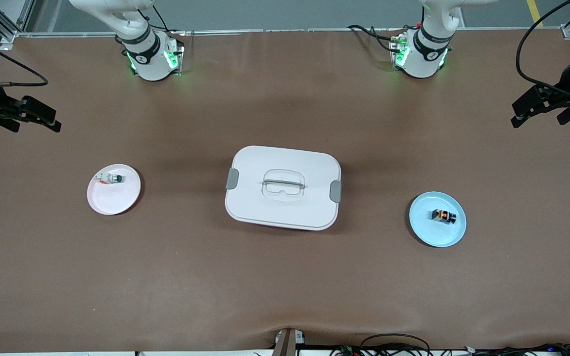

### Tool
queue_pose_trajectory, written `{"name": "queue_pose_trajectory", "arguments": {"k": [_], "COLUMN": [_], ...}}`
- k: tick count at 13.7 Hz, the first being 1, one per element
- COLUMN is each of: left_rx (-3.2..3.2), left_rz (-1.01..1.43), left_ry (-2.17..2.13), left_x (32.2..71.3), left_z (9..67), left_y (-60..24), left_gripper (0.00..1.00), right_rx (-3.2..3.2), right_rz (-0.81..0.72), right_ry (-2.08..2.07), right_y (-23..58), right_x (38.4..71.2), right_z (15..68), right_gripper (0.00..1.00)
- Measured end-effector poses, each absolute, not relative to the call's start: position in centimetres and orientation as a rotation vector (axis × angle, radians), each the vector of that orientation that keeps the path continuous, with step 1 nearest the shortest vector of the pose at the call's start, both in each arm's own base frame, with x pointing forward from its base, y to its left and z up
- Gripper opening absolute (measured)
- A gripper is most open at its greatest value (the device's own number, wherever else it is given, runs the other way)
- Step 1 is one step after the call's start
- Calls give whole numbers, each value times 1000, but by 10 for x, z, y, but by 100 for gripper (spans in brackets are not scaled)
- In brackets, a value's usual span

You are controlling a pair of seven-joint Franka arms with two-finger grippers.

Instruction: Transfer orange switch to right arm and place

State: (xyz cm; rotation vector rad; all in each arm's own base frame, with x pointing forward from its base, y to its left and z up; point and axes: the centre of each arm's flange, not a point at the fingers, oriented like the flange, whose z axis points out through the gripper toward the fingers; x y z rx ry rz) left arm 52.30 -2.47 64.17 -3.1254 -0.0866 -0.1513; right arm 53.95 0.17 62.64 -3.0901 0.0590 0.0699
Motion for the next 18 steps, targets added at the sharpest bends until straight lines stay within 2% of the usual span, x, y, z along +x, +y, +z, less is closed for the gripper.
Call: {"name": "queue_pose_trajectory", "arguments": {"k": [8, 14, 18], "left_rx": [-3163, -3181, -3185], "left_rz": [-102, 78, 97], "left_ry": [-90, -98, -60], "left_x": [528, 564, 590], "left_z": [630, 560, 502], "left_y": [-28, -30, -29], "left_gripper": [100, 100, 100], "right_rx": [-3090, -3090, -3090], "right_rz": [70, 72, 74], "right_ry": [59, 60, 60], "right_y": [2, 1, 1], "right_x": [539, 539, 539], "right_z": [626, 626, 626], "right_gripper": [100, 100, 100]}}
